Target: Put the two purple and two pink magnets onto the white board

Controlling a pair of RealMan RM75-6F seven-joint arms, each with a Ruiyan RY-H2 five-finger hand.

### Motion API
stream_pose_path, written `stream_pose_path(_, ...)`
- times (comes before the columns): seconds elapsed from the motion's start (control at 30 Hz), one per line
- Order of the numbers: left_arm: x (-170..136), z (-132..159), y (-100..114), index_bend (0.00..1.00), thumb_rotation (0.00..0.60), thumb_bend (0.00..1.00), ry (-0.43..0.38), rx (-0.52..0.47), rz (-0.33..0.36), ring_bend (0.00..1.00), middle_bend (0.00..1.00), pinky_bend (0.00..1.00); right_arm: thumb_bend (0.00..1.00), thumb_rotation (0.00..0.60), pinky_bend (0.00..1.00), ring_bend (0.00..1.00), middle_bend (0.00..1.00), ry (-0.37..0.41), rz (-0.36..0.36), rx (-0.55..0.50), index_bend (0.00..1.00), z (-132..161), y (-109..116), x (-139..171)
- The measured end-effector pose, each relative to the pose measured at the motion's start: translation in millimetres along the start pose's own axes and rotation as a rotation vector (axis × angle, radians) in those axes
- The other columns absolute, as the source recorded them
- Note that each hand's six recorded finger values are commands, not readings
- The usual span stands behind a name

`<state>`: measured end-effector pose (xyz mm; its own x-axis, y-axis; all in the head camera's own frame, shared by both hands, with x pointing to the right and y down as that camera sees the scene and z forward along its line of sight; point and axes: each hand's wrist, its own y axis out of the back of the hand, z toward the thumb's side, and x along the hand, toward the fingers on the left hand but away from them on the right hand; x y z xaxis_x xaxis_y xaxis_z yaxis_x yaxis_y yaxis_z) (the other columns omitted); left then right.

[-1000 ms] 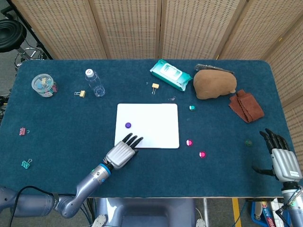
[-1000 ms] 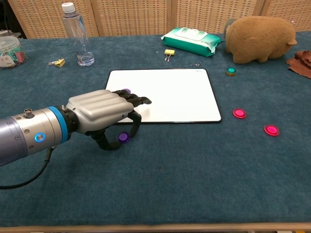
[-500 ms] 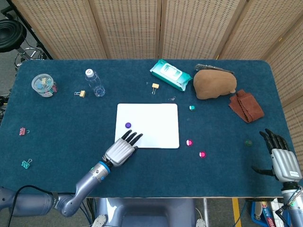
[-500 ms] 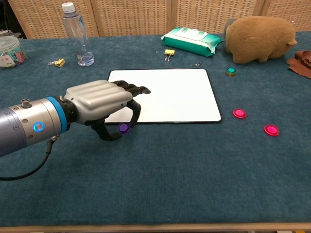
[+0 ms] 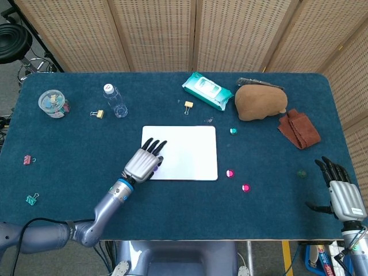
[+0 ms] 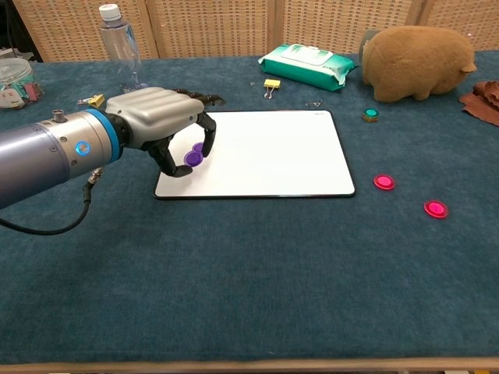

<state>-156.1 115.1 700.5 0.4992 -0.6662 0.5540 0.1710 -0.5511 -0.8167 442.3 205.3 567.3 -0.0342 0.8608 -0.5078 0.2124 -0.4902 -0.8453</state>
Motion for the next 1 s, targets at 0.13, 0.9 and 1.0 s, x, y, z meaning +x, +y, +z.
stream_pose_path(0.13,15.8,-0.7,3.0,0.82,0.600,0.34,0.021,-0.013,0.003,0.00,0.00,0.00,0.00,0.600,0.00,0.00,0.00,-0.003,-0.002,-0.002,0.00,-0.9,0.5,-0.7)
stream_pose_path(0.9,10.7,-5.9,-3.5,0.07,0.600,0.14,0.047,-0.019,-0.080,0.00,0.00,0.00,0.00,0.600,0.00,0.00,0.00,-0.001,0.002,0.004,0.00,-0.7,-0.2,-0.2)
stream_pose_path(1.0,3.3,-7.0,4.1,0.03,0.600,0.13,0.048,-0.028,-0.064,0.00,0.00,0.00,0.00,0.600,0.00,0.00,0.00,0.002,0.005,0.010,0.00,0.1,-1.5,-0.1)
